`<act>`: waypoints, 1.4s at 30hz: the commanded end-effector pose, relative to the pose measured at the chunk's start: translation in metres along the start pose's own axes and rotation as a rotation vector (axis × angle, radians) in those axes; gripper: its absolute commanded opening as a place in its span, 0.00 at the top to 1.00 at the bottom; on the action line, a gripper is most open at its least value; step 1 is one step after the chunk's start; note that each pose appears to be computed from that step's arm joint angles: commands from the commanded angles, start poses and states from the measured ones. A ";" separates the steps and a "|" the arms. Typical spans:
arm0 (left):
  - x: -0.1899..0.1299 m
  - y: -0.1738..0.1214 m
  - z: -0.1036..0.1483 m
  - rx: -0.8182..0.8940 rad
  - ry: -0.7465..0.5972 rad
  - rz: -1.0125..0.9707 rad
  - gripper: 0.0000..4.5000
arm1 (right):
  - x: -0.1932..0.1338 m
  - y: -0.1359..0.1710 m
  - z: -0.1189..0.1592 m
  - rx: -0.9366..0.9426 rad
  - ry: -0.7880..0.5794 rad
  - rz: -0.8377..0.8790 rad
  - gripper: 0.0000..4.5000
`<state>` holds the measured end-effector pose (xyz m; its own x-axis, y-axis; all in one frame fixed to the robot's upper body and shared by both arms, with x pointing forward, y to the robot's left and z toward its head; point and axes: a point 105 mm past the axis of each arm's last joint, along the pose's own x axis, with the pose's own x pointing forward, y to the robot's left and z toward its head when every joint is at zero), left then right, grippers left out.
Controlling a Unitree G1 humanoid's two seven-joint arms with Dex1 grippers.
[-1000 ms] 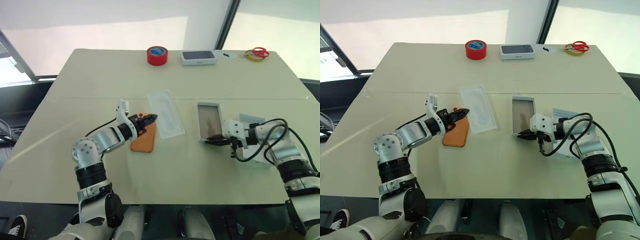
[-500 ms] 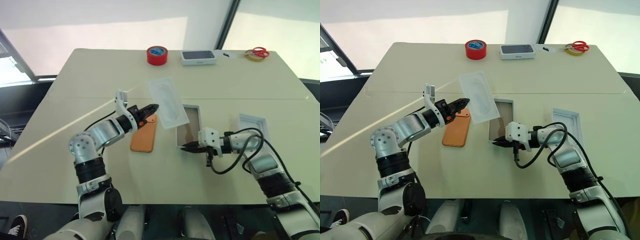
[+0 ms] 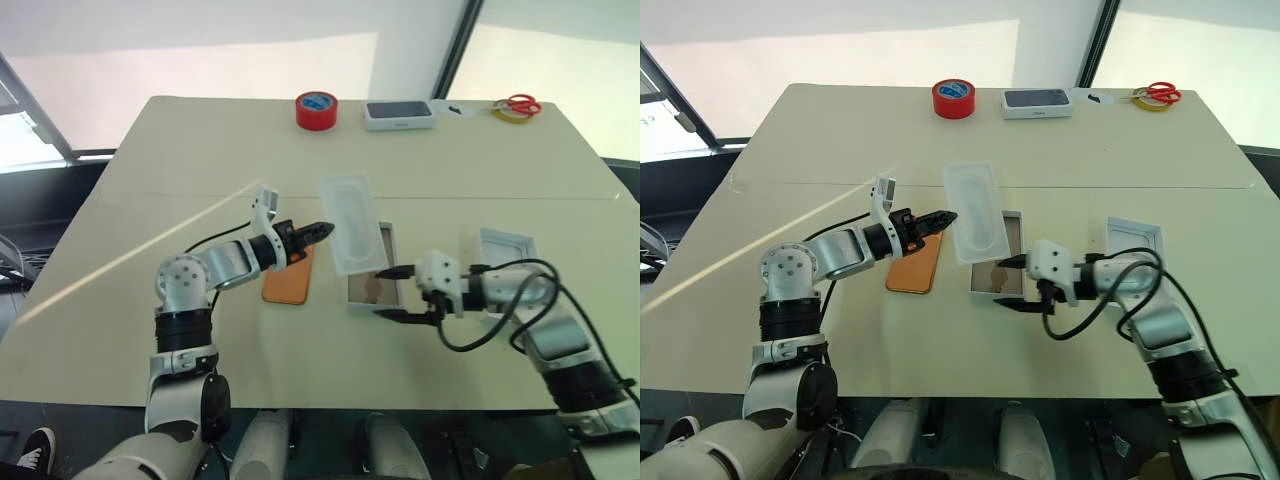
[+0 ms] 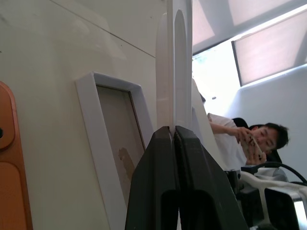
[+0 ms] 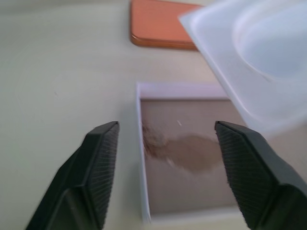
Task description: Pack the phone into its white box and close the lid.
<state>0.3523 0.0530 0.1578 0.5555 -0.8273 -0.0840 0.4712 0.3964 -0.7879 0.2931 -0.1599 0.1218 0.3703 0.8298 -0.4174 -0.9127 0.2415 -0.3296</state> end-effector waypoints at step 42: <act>-0.033 0.016 0.022 0.864 -0.048 0.019 0.35 | 0.024 -0.050 0.025 -0.126 -0.088 -0.335 0.93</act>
<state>0.3600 0.0903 0.1508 0.5958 -0.7991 -0.0804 0.7727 0.5976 -0.2140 0.3344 -0.1449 0.1427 0.5944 0.7755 -0.2126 -0.7520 0.4424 -0.4886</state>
